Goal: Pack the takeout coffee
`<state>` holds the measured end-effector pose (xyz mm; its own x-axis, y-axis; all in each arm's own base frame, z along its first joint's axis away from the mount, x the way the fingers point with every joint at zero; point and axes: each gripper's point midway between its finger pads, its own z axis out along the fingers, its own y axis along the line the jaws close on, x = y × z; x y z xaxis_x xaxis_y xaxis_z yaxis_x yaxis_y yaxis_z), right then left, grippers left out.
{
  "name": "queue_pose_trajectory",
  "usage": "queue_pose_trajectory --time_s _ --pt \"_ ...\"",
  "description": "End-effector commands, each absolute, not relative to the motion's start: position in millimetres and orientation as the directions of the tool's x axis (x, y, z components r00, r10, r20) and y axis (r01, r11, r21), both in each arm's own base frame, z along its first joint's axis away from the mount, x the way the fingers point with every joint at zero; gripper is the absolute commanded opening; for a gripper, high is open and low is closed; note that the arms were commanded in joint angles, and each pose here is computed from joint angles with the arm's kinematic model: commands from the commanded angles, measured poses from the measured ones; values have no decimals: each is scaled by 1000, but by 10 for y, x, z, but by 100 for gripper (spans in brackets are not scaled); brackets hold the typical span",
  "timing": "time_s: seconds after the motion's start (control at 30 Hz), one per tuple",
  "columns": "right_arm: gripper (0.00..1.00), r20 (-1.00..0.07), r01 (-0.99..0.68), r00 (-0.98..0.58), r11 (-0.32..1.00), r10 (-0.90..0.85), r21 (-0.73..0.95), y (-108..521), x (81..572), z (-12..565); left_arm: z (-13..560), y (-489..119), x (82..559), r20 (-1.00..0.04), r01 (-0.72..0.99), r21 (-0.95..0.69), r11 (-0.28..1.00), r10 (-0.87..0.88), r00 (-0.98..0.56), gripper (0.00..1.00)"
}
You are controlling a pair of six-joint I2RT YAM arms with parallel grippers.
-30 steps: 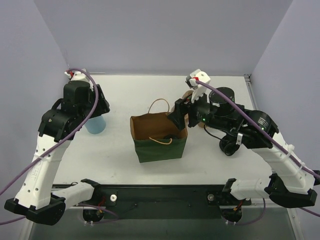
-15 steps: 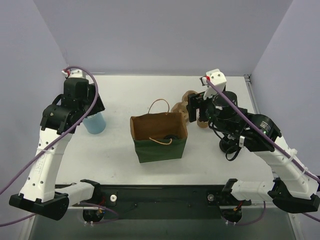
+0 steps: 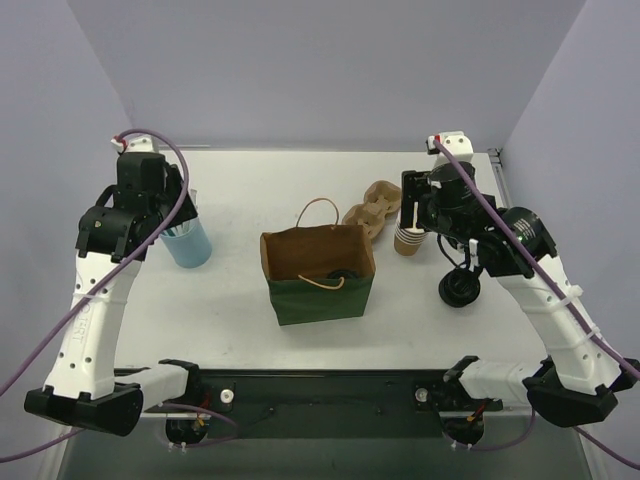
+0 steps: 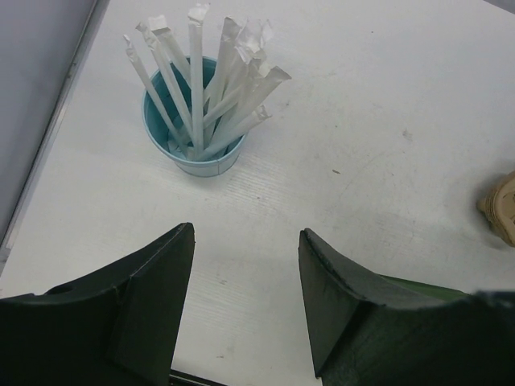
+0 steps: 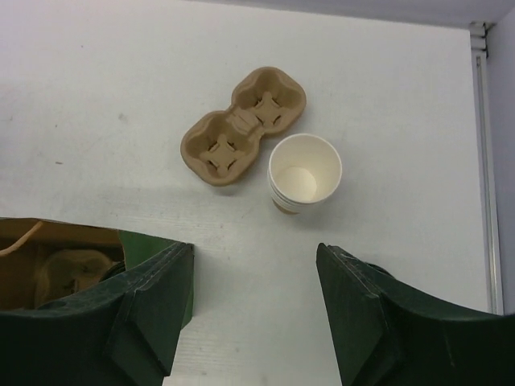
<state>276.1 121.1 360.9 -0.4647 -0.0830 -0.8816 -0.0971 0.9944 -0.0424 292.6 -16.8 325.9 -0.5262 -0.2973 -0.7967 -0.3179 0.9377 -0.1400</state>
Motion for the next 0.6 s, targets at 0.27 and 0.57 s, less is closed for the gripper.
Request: queue_pose_trajectory --time_s 0.27,0.57 --pt "62 -743 -27 -668 996 47 87 1072 2629 3151 3137 67 3036 -795 -433 -106 895 -338 -505 64" --pt "62 -742 -33 -670 997 32 73 1025 2603 3125 3013 156 3171 -750 -520 -153 841 -441 -493 64"
